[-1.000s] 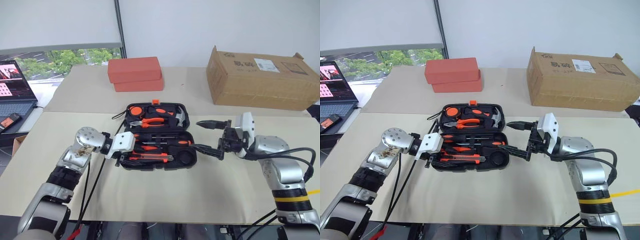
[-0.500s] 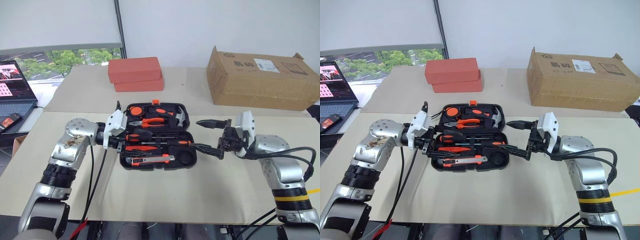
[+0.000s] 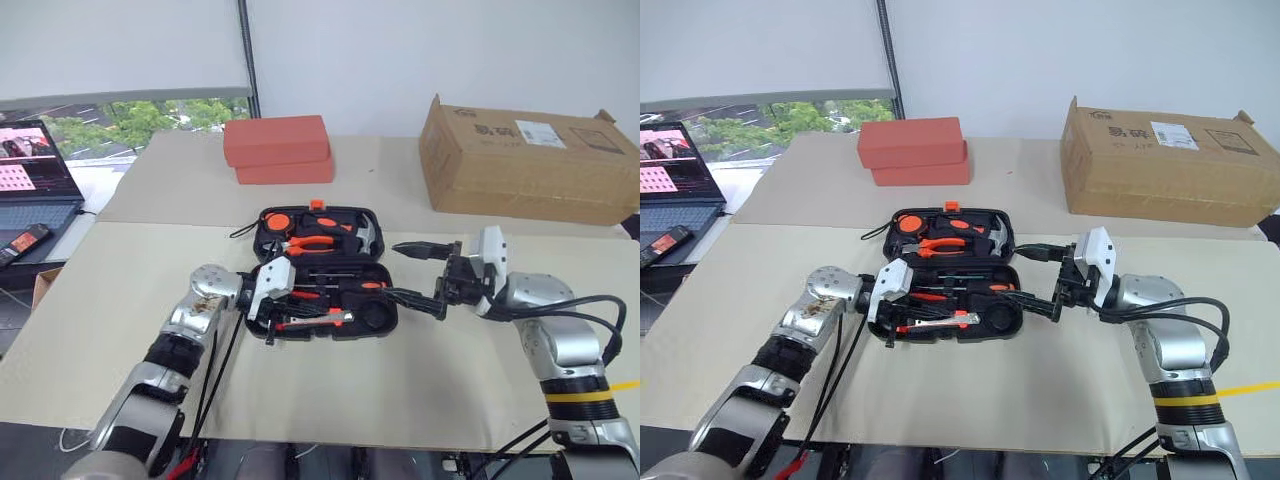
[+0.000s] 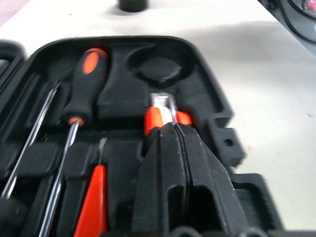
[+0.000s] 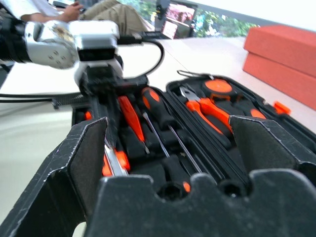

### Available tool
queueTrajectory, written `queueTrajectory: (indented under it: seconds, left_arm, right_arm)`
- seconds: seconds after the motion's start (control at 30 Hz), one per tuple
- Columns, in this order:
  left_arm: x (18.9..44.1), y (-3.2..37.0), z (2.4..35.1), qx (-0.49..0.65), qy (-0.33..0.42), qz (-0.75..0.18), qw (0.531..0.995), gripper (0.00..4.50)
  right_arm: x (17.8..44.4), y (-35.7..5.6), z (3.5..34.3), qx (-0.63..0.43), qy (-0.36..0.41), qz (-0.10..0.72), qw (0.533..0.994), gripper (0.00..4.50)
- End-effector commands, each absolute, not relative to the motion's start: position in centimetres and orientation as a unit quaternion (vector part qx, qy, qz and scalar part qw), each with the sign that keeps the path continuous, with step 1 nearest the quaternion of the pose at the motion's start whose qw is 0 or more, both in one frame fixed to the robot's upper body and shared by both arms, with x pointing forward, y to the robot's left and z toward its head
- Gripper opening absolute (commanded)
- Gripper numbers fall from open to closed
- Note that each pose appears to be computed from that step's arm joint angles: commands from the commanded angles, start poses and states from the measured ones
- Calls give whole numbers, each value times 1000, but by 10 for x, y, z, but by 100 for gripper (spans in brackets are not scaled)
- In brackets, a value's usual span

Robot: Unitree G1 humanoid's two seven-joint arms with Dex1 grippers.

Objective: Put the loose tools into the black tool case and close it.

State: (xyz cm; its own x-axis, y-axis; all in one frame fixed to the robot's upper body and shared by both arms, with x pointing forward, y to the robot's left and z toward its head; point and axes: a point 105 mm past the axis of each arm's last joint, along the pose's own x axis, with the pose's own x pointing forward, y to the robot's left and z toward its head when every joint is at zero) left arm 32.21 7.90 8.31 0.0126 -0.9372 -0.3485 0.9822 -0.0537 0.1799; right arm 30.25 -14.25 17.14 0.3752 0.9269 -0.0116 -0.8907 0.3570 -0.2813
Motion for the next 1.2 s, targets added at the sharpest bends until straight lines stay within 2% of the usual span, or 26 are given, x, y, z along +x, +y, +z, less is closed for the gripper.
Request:
queueTrajectory:
  seconds: [0.03, 0.17, 0.27, 0.37, 0.43, 0.53, 0.57, 0.77, 0.87, 0.9, 0.93, 0.97, 1.03, 1.1, 1.2]
  left_arm:
    - [307, 100, 20, 216, 178, -696, 662, 2]
    - [307, 101, 16, 221, 180, -699, 657, 2]
    - [312, 96, 31, 225, 141, -700, 663, 2]
    - [320, 92, 63, 214, 81, -695, 681, 2]
    - [326, 89, 102, 175, 27, -686, 706, 2]
    - [321, 92, 139, 142, -13, -684, 715, 73]
    - [319, 93, 145, 142, -18, -684, 715, 112]
    - [303, 95, 189, 145, -58, -679, 718, 317]
    - [295, 95, 196, 163, -61, -673, 719, 424]
    - [293, 94, 196, 166, -59, -673, 719, 445]
    - [290, 94, 196, 167, -58, -673, 718, 450]
    - [288, 94, 197, 167, -56, -673, 718, 450]
    - [284, 93, 198, 168, -56, -673, 718, 450]
    - [281, 93, 197, 168, -54, -671, 720, 450]
    - [280, 93, 192, 171, -46, -671, 720, 450]
  right_arm:
    - [300, -145, 179, -137, -93, 549, 819, 450]
    - [298, -152, 176, -141, -85, 541, 825, 450]
    - [302, -165, 172, -146, -68, 512, 844, 450]
    - [309, -193, 169, -163, -46, 460, 872, 450]
    - [310, -221, 159, -198, -1, 422, 885, 450]
    - [310, -255, 139, -236, 99, 373, 892, 450]
    - [311, -265, 134, -253, 122, 353, 892, 450]
    - [313, -288, 123, -255, 188, 314, 895, 450]
    - [313, -287, 120, -248, 197, 318, 894, 450]
    - [314, -288, 120, -248, 201, 318, 893, 450]
    - [313, -288, 118, -248, 207, 319, 891, 401]
    - [313, -289, 117, -248, 213, 320, 889, 376]
    - [311, -297, 113, -248, 228, 314, 888, 295]
    - [309, -302, 109, -251, 234, 312, 886, 247]
    - [310, -306, 107, -251, 234, 311, 886, 140]
